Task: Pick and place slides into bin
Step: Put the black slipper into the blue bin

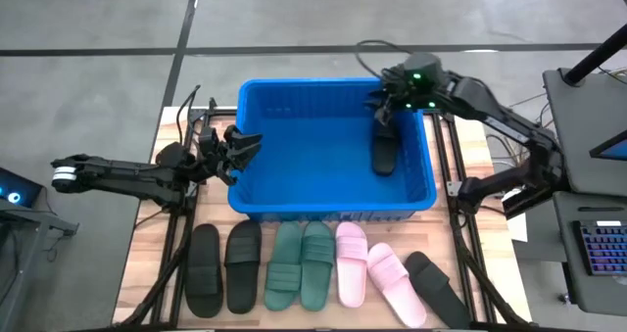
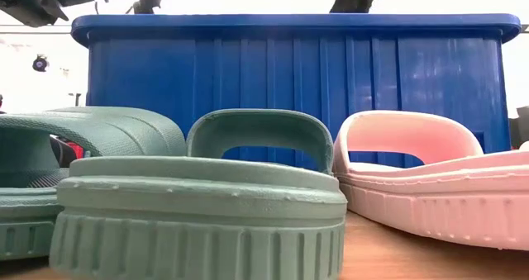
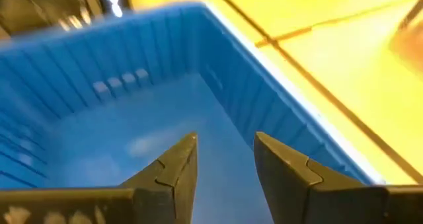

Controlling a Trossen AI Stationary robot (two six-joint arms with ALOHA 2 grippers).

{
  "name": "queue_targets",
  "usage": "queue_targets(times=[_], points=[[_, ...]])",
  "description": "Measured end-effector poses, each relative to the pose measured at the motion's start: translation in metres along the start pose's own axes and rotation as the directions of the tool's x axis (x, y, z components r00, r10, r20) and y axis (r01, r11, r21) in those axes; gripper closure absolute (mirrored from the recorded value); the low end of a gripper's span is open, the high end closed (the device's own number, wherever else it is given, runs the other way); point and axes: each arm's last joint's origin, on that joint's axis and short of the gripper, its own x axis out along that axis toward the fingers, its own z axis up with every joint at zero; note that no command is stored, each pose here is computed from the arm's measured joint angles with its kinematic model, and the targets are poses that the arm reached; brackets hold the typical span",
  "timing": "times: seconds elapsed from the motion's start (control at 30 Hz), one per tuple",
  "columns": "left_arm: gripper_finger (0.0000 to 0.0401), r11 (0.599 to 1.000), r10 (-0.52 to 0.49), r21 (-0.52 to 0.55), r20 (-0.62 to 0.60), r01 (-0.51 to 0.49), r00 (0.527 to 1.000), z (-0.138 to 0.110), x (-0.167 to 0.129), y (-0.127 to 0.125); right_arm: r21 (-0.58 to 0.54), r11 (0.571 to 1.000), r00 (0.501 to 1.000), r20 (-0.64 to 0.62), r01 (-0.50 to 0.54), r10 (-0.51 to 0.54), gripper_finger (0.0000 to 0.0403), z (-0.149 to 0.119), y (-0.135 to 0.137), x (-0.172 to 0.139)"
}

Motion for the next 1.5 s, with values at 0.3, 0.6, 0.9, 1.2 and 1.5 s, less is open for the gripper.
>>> queue_targets(times=[0.3, 0.6, 0.9, 1.2, 1.5], points=[[0.0232, 1.000, 0.000, 0.007, 0.000, 0.000, 1.000, 0.000, 0.000, 0.000, 0.098, 0.986, 0.985, 0.121, -0.132, 0.120, 0.0264, 0.007, 0.036, -0.051], [0.0232, 1.000, 0.006, 0.009, -0.013, -0.006, 1.000, -0.003, 0.001, 0.001, 0.073, 0.955, 0.949, 0.152, -0.289, 0.275, 0.0264, 0.004, 0.069, -0.074], [0.0232, 0.998, 0.031, -0.055, -0.021, -0.032, 0.999, -0.009, 0.005, 0.004, 0.183, 0.878, 0.897, 0.107, -0.442, 0.429, 0.0264, -0.008, 0.095, -0.102], [0.0232, 0.993, -0.002, -0.116, 0.050, 0.007, 0.999, -0.001, 0.006, 0.000, 0.308, 0.843, 0.859, -0.130, -0.441, 0.496, 0.0264, -0.039, 0.119, -0.121], [0.0232, 0.993, -0.007, -0.119, 0.062, 0.015, 0.998, 0.002, 0.005, -0.002, 0.371, 0.818, 0.802, -0.248, -0.440, 0.544, 0.0271, -0.053, 0.143, -0.128]])
